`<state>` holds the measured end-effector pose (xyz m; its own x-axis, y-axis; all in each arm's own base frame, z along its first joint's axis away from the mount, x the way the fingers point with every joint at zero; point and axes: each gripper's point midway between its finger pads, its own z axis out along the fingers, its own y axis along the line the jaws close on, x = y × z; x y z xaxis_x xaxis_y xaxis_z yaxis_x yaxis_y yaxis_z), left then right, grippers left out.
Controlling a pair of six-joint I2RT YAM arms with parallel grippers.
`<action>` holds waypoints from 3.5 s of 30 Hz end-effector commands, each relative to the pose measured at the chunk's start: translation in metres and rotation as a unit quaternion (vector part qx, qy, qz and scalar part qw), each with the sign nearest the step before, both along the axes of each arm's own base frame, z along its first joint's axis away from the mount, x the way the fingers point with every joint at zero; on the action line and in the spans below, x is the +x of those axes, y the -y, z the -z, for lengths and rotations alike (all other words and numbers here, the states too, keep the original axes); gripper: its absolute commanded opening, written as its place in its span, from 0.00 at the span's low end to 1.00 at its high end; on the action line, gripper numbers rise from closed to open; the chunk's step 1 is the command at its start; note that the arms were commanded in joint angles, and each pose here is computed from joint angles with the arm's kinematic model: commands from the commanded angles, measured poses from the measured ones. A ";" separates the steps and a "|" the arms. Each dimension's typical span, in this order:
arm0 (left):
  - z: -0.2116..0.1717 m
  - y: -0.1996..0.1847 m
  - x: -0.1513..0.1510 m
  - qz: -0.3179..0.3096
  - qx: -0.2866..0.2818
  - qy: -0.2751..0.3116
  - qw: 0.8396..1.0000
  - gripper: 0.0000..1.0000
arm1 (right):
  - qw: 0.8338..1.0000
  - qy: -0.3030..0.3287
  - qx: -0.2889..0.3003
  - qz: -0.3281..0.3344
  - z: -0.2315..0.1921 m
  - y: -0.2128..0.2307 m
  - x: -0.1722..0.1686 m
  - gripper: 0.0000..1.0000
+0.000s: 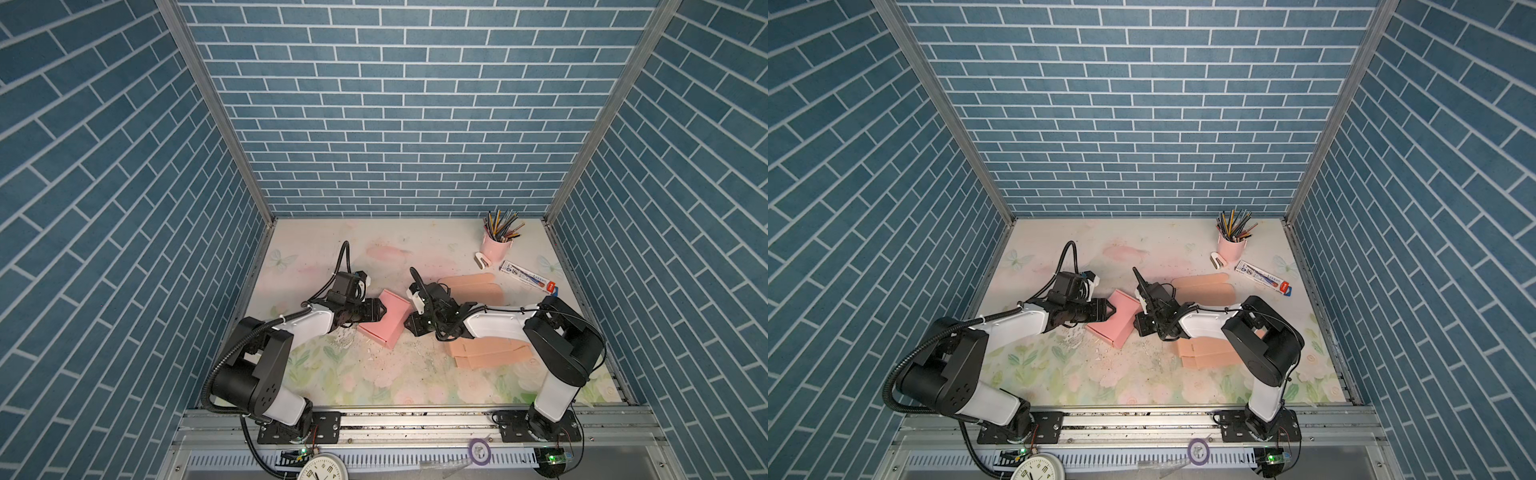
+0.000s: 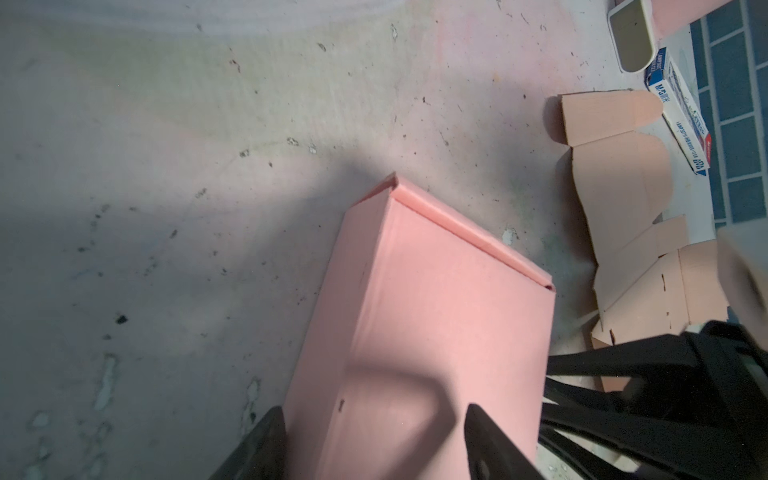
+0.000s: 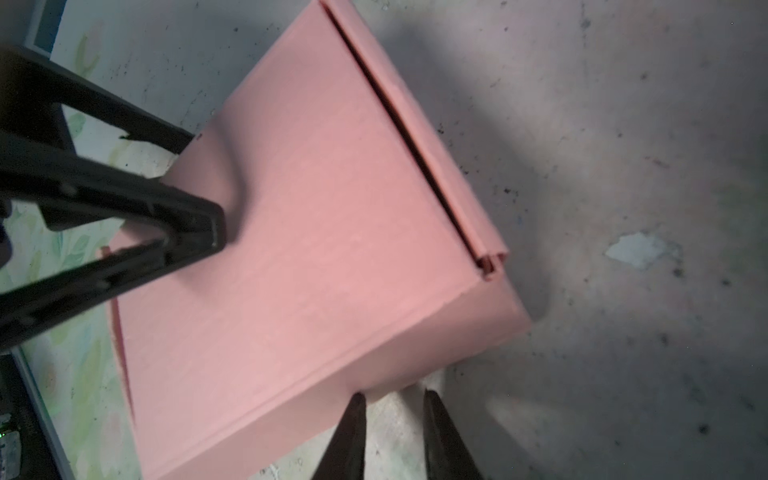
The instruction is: Fold the paper box
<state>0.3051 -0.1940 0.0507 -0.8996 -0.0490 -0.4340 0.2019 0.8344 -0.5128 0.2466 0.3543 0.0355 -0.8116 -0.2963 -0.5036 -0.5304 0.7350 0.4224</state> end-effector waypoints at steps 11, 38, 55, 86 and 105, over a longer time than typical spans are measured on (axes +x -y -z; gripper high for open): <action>-0.010 0.015 -0.021 0.015 -0.034 -0.005 0.999 0.68 | 0.999 0.026 0.021 -0.009 -0.017 -0.011 0.006 0.26; -0.006 0.009 -0.068 0.011 -0.040 -0.014 0.999 0.72 | 1.000 -0.001 0.004 -0.010 0.000 0.004 -0.050 0.26; -0.010 0.024 -0.079 0.019 -0.052 -0.013 0.998 0.70 | 1.000 0.004 0.017 -0.022 -0.011 -0.014 -0.051 0.26; -0.028 0.002 0.018 -0.025 -0.054 0.014 0.998 0.80 | 0.999 0.023 -0.005 0.043 -0.010 0.025 0.053 0.19; -0.025 0.034 0.028 0.001 -0.087 0.006 0.996 0.78 | 1.000 0.002 0.007 0.029 0.003 0.003 0.067 0.17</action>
<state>0.3267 -0.2134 0.0634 -0.9045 -0.1298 -0.4062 0.1703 0.7633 -0.6231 0.3131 0.3451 0.0312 -0.8349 -0.2145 -0.5069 -0.4594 0.7789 0.4270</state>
